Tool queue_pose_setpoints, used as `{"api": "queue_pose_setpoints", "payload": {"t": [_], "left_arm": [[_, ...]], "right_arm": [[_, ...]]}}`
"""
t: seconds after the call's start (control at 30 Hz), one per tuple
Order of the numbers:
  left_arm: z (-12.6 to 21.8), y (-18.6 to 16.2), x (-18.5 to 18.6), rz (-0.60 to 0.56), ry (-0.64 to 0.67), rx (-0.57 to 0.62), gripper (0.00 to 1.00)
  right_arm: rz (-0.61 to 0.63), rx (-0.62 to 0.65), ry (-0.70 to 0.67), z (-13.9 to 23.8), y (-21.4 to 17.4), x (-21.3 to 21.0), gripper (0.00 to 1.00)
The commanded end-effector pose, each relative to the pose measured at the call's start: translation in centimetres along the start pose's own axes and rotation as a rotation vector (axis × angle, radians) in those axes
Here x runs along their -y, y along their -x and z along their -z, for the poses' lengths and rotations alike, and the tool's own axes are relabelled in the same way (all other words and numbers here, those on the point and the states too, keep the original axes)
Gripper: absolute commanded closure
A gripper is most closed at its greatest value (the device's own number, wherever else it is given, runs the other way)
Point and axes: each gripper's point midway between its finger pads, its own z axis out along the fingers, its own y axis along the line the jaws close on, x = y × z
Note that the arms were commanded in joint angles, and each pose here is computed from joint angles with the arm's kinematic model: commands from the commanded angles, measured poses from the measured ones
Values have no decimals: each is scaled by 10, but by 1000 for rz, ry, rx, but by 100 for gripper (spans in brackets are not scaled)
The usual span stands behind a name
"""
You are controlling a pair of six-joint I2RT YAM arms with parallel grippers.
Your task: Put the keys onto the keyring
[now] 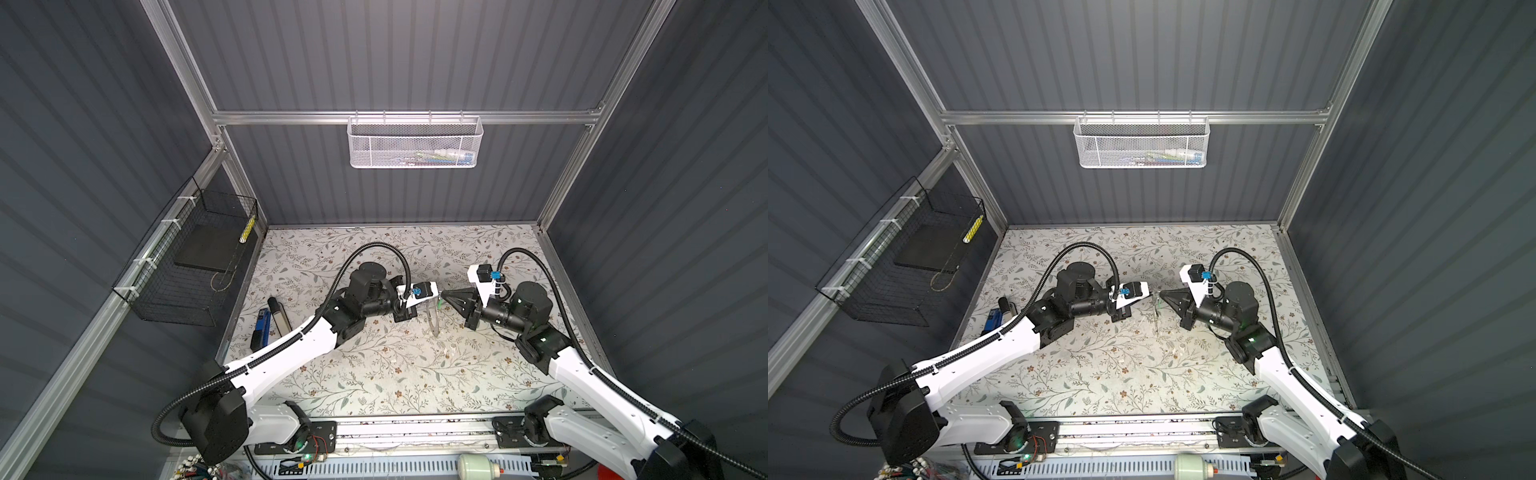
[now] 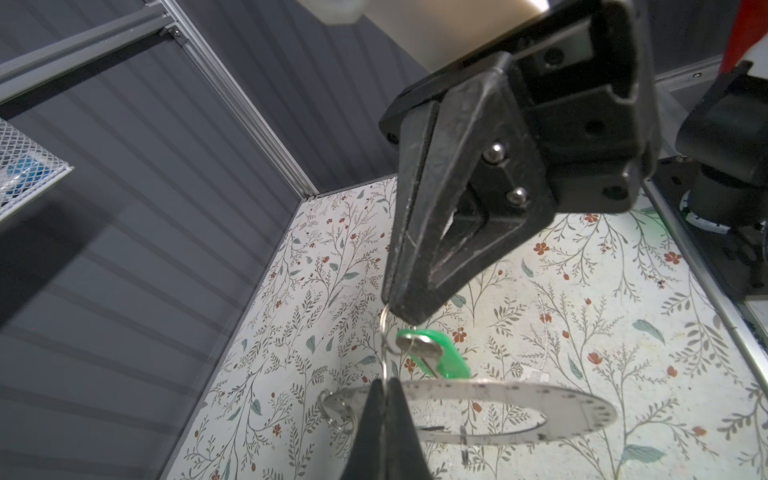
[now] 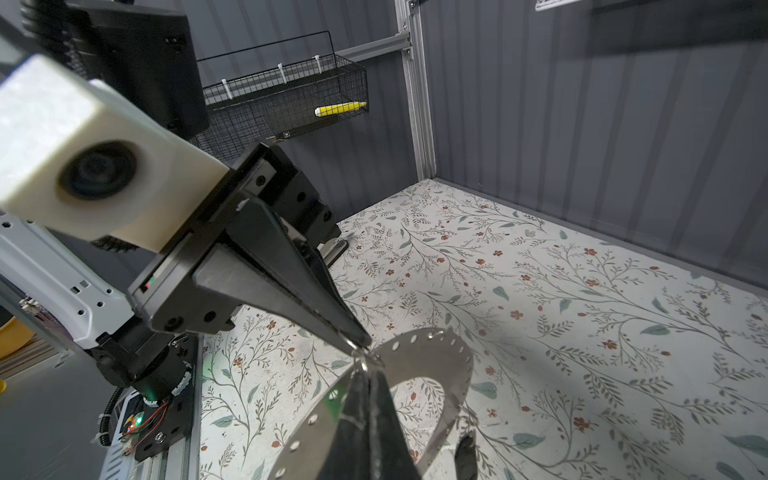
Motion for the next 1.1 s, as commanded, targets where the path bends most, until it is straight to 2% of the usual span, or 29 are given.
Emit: {"api": "queue_pose_setpoints", "payload": {"t": [0.0,0.17,0.53,0.6,1.07], "left_arm": [[1,29,-12,18,44,88,100],[2,30,-19,40,79,78,100],[-3,25,-30,73,136,32,100],[-2,25,-32,71,147,27,100],[-5,24,-37,42,200,16,100]], "right_arm": [[-27,-27,-106,-1,1,18,100],[-66,-14,-201,2,2,32,100],[-132,-35,-278,-3,5,41,100],[-151,-50,-331,-2,4,50,100],[-277,-169,-336,-10,-7,49,100]]}}
